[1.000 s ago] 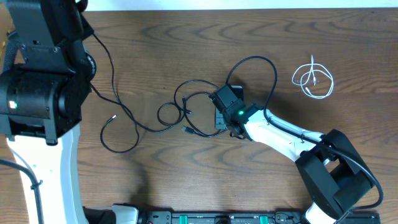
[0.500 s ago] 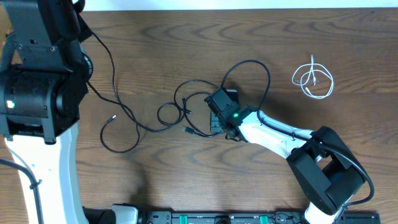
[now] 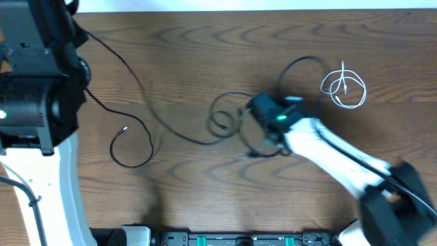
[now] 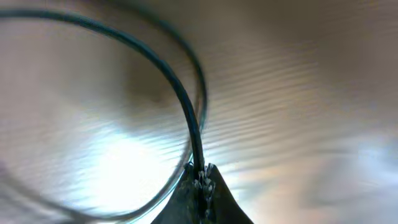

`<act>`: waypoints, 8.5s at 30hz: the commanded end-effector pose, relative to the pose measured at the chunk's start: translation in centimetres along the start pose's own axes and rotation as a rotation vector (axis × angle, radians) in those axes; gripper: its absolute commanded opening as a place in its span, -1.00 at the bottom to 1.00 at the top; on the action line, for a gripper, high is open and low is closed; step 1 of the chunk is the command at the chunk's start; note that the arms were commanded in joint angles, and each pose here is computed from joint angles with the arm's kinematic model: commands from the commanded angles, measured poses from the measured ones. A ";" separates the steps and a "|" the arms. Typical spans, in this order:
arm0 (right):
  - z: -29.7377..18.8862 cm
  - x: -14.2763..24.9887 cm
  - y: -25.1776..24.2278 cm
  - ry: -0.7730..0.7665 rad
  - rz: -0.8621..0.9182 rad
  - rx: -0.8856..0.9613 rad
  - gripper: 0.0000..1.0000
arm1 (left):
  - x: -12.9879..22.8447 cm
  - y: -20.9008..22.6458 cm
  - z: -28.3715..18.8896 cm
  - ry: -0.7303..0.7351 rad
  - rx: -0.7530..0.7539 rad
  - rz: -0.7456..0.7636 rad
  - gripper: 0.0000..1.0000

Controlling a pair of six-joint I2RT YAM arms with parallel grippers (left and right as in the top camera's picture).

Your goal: Untangle cables

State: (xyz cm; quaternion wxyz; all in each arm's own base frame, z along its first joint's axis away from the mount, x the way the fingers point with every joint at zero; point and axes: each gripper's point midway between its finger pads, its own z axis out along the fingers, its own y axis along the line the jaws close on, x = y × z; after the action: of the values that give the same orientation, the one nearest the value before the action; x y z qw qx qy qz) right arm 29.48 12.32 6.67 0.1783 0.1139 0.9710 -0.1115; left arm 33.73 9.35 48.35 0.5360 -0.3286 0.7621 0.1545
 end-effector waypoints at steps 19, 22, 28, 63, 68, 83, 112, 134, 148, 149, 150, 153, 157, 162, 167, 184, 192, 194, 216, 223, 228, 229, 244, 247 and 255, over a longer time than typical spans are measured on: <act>-4.6 -4.0 -3.1 -0.109 0.161 -0.089 0.66 | 0.7 8.5 2.0 0.048 -0.252 -0.312 -0.85; -4.7 -3.7 -2.2 -0.083 0.163 -0.139 0.78 | 1.2 7.2 2.5 0.087 -0.191 -0.319 -0.84; -4.8 -3.1 -0.4 -0.028 0.161 -0.231 0.93 | 4.7 1.8 5.1 0.295 0.038 -0.168 -0.71; -5.6 -3.2 2.1 -0.015 0.075 -0.361 0.99 | 33.2 -7.4 2.6 1.340 0.469 0.441 0.69; -4.9 -3.9 0.7 0.051 0.145 -0.403 0.99 | 38.7 -9.0 1.7 1.373 0.537 0.528 0.70; -4.5 -3.7 -0.5 0.143 0.182 -0.465 0.98 | 48.3 -13.5 -0.7 1.256 0.420 0.502 0.48; -4.4 -3.1 -0.8 0.164 0.176 -0.450 0.99 | 55.9 -15.6 -1.2 1.191 0.192 0.334 0.01; -4.3 -3.1 -0.9 0.166 0.175 -0.446 0.98 | 37.1 -15.7 3.8 0.848 0.373 0.457 -0.85; -4.3 -3.1 -0.9 0.165 0.176 -0.446 0.98 | 13.5 -4.0 10.4 0.306 0.216 -0.062 -0.78; -4.3 -3.1 -0.9 0.166 0.175 -0.445 0.98 | 13.6 -2.1 11.8 0.311 0.152 -0.077 -0.77; -4.3 -3.1 -0.9 0.167 0.175 -0.445 0.99 | 13.9 -0.9 12.7 0.323 0.109 -0.080 -0.71; -4.3 -2.8 -1.0 0.175 0.174 -0.440 0.99 | 15.9 3.4 15.5 0.395 -0.044 -0.079 0.72; -4.3 -2.9 -1.0 0.175 0.174 -0.440 0.99 | 19.9 7.4 17.6 0.548 -0.179 -0.066 0.97; -4.3 -2.9 -1.0 0.172 0.175 -0.442 0.98 | 23.9 8.7 18.0 0.709 -0.226 -0.059 0.98; -4.3 -3.0 -0.9 0.168 0.175 -0.445 0.99 | 27.0 6.8 17.1 0.874 -0.139 -0.113 0.97; -4.4 -3.4 -0.7 0.156 0.177 -0.453 0.99 | 38.6 10.0 12.0 1.204 -0.424 -0.204 0.98; -4.4 -3.2 -0.8 0.163 0.176 -0.448 0.99 | 41.3 9.5 14.2 1.143 -0.365 -0.232 0.98; -4.3 -3.1 -0.9 0.165 0.175 -0.447 0.99 | 41.8 9.5 14.4 1.134 -0.365 -0.243 0.98; -4.4 -3.2 -0.8 0.163 0.176 -0.448 0.99 | 41.9 8.0 18.7 0.975 -0.180 -0.164 -0.85; -4.3 -2.9 -1.0 0.173 0.175 -0.442 0.99 | 35.5 6.9 22.1 0.825 -0.071 -0.115 -0.85; -4.3 -3.0 -0.9 0.170 0.175 -0.443 0.99 | 22.4 4.0 23.4 0.592 0.044 -0.052 -0.85; -4.3 -3.0 -0.9 0.169 0.175 -0.444 0.99 | 19.3 3.4 23.2 0.529 0.063 -0.043 -0.85; -4.3 -2.7 -1.1 0.183 0.173 -0.437 0.98 | 13.8 4.8 25.9 0.415 -0.093 0.023 0.91; -4.3 -2.4 -1.2 0.194 0.171 -0.432 0.99 | 19.0 5.6 27.6 0.565 -0.143 0.049 0.93; -4.3 -2.2 -1.3 0.201 0.170 -0.427 0.99 | 25.2 5.2 28.2 0.767 -0.147 -0.028 0.93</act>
State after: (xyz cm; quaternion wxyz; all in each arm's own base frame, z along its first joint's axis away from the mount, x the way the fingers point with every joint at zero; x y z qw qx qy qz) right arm 29.55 11.77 11.45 0.1080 0.1711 0.9716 0.1228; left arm 44.53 22.06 11.84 0.1639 -0.3966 0.8977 0.1003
